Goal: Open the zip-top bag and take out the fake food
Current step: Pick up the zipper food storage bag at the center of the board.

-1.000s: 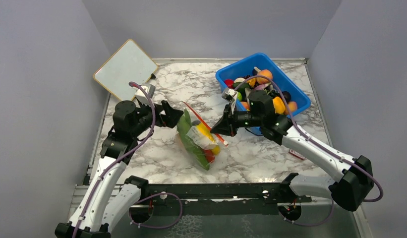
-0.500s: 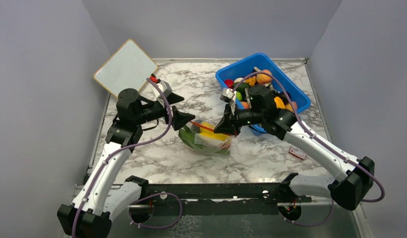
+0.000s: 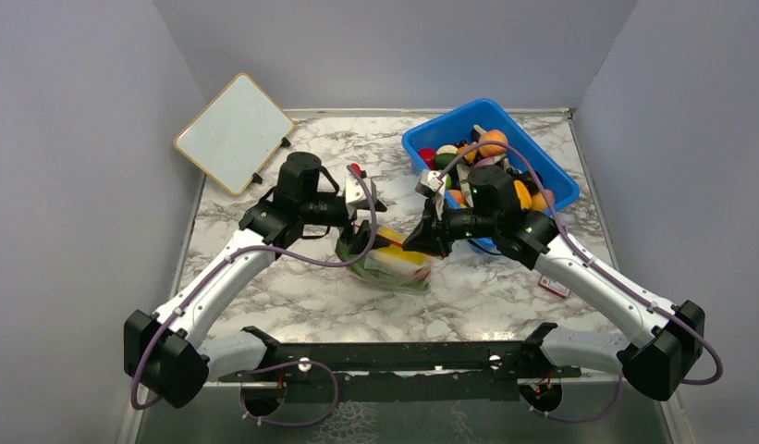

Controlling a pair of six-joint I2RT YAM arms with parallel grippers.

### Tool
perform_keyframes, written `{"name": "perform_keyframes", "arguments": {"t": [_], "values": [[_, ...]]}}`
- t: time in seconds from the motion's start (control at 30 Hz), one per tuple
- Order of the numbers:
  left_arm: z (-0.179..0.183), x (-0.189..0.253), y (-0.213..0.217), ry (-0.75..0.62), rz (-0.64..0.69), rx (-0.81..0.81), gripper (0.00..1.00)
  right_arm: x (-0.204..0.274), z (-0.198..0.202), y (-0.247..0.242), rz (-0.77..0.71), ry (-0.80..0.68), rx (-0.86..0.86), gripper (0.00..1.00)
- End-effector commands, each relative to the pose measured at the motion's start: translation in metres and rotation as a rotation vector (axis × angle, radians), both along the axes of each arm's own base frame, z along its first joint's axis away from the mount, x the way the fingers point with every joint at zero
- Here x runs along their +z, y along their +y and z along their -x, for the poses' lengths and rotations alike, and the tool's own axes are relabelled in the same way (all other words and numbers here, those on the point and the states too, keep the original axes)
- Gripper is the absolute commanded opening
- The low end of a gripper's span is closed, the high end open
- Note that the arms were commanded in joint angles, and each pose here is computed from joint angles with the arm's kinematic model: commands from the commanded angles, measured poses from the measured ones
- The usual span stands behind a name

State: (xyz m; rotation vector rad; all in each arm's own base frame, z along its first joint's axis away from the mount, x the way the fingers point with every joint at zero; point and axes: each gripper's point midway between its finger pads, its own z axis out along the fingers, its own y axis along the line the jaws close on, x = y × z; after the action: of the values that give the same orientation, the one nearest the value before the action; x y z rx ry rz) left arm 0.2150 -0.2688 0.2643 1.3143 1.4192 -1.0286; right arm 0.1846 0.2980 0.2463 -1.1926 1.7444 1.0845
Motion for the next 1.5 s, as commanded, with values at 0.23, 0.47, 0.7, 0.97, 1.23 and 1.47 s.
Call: {"name": "perform_keyframes", "arguments": {"t": [0.23, 0.47, 0.7, 0.97, 1.23, 1.47], "values": [[0.0, -0.018, -0.005, -0.074, -0.118, -0.075, 0.56, 0.01, -0.007, -0.004, -0.03, -0.073, -0.049, 0.01], [0.002, -0.025, -0.003, -0.033, -0.136, -0.073, 0.27, 0.01, -0.012, -0.006, -0.026, -0.075, -0.09, 0.01], [-0.003, -0.024, 0.002, -0.052, -0.159, -0.017, 0.0, 0.025, -0.029, -0.019, -0.085, -0.182, -0.235, 0.27], [0.011, -0.008, 0.016, -0.046, -0.132, 0.061, 0.0, 0.037, -0.047, -0.06, -0.146, -0.221, -0.536, 0.69], [0.034, 0.0, 0.027, -0.051, -0.086, 0.073, 0.0, 0.044, -0.04, -0.057, -0.183, -0.219, -0.484, 0.88], [0.044, 0.012, 0.031, -0.061, -0.056, 0.078, 0.0, 0.04, -0.04, -0.07, -0.282, -0.118, -0.406, 0.94]]}}
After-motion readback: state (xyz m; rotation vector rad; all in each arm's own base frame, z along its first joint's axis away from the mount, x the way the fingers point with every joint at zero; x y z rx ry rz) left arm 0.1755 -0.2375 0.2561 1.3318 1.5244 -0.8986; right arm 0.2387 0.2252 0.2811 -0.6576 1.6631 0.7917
